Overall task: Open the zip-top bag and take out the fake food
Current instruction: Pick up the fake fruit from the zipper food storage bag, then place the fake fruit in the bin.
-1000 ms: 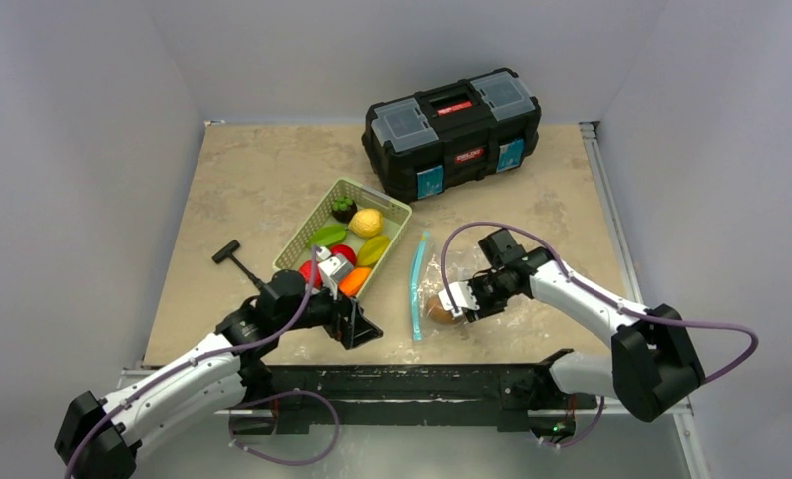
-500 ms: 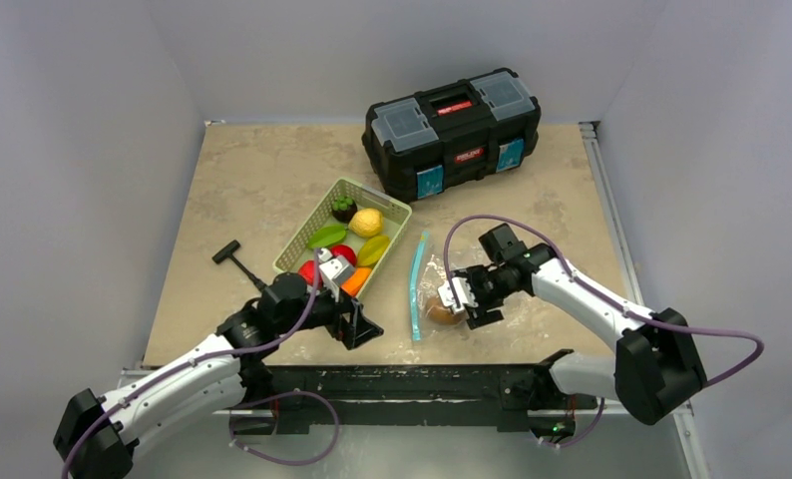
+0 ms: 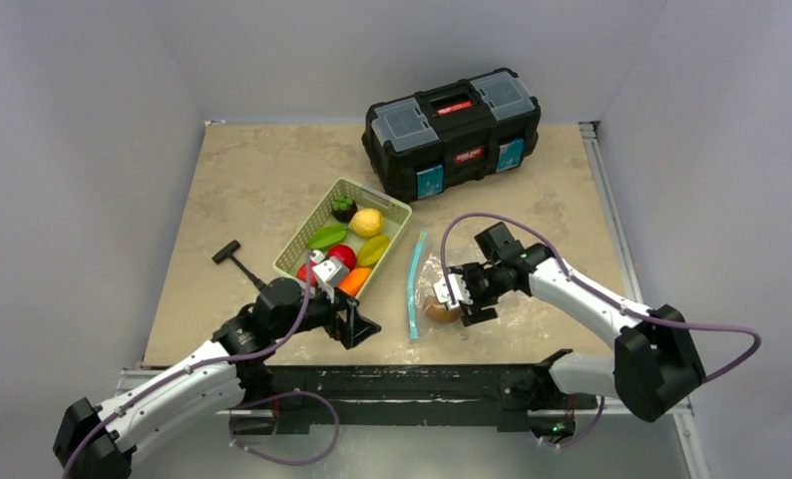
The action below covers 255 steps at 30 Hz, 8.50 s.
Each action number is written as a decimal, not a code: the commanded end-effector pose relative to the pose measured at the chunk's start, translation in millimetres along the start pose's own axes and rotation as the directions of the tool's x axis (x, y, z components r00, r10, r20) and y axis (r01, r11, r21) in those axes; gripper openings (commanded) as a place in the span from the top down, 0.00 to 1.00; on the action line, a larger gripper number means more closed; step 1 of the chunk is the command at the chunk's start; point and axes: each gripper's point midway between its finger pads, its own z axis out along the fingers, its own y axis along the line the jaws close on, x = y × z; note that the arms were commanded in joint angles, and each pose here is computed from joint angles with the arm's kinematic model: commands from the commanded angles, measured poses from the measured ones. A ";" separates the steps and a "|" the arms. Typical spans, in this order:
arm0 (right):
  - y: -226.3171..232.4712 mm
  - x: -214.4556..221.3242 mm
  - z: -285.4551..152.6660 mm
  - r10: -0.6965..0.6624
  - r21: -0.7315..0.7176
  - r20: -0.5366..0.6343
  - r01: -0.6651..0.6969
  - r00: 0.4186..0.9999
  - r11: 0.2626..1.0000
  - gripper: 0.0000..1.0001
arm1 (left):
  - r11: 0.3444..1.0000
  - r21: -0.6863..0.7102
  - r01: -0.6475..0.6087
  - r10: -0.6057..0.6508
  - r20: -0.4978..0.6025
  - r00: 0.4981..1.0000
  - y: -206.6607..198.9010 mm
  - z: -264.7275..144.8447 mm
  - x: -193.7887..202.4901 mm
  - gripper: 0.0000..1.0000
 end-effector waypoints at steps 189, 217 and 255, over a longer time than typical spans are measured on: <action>-9.0 -29.5 31.2 0.005 -0.011 0.090 -0.004 0.996 1.000 0.89 | 0.854 -0.063 -0.516 0.520 0.113 0.847 1.2 102.4 -0.7 1.00; -33.7 -7.3 1.6 0.096 0.109 0.084 -0.105 0.992 0.988 0.96 | 0.917 -0.075 -0.392 0.395 0.036 0.918 7.1 65.9 -6.0 1.00; -79.4 44.2 -37.2 0.303 0.377 0.021 -0.289 0.953 0.880 1.00 | 0.943 -0.280 -0.180 0.217 0.108 0.970 31.6 11.4 -61.9 1.00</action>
